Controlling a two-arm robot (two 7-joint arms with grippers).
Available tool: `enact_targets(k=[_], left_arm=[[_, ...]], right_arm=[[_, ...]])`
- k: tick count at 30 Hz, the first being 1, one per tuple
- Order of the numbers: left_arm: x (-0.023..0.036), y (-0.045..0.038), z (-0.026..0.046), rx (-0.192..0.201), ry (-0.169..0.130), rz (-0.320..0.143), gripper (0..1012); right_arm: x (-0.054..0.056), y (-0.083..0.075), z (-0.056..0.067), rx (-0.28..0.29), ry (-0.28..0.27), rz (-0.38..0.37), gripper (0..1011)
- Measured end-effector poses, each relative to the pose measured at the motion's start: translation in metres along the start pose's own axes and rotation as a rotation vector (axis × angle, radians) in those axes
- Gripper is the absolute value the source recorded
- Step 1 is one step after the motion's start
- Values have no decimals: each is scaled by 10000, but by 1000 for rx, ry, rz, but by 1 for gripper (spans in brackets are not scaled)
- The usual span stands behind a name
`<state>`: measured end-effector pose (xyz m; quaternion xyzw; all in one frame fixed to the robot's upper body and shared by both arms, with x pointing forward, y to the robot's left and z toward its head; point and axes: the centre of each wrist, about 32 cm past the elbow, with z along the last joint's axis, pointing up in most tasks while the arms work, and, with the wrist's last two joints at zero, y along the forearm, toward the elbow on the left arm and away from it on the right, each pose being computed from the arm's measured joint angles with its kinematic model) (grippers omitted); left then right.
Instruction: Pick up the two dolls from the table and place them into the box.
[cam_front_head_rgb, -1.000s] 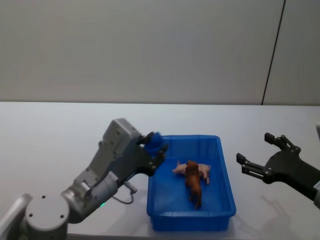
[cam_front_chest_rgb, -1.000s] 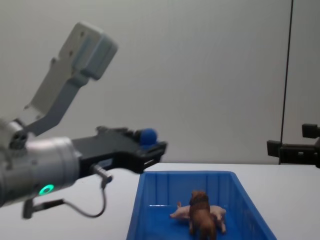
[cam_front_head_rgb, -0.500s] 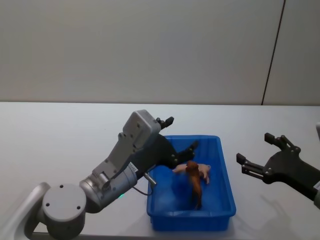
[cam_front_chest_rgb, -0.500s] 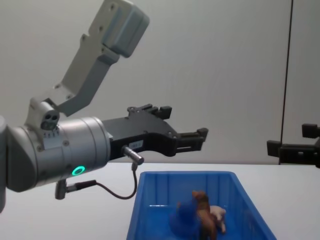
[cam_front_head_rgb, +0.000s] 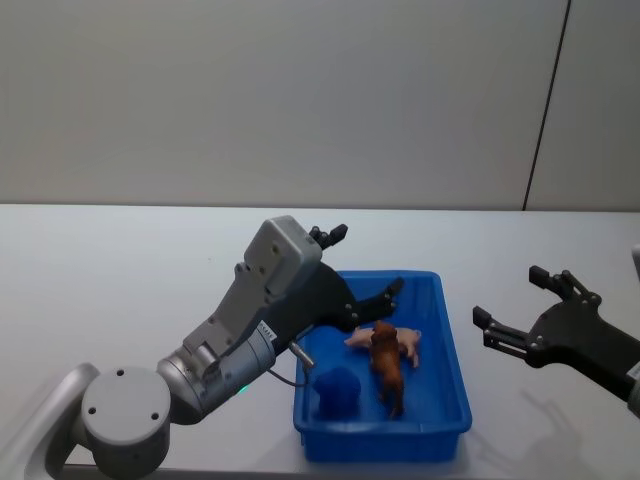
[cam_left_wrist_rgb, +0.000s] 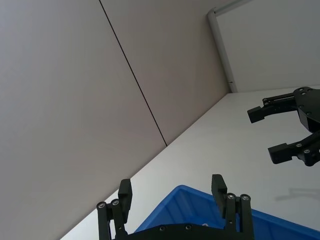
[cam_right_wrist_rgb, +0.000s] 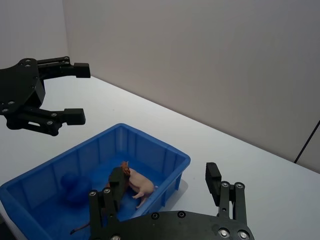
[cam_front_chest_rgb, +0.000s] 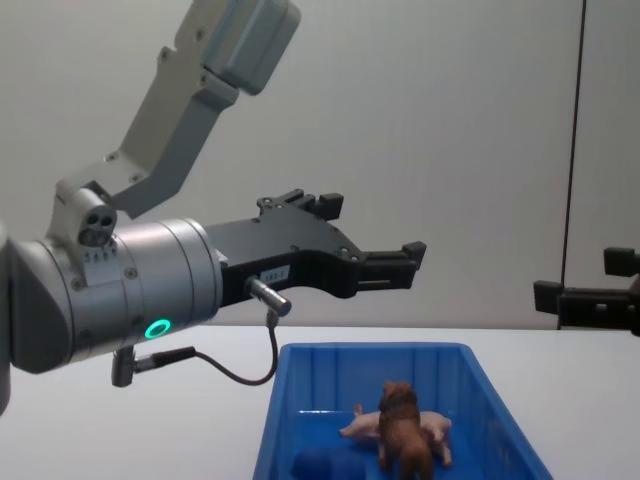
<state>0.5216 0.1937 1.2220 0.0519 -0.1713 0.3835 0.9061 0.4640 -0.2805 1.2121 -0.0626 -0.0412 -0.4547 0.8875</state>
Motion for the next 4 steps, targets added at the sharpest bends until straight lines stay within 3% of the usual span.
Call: enact_targets(k=[4], left_arm=[[-2,5,8,-4,-1,2,1001]], right_arm=[[0,0,0,0,0,0,1001]])
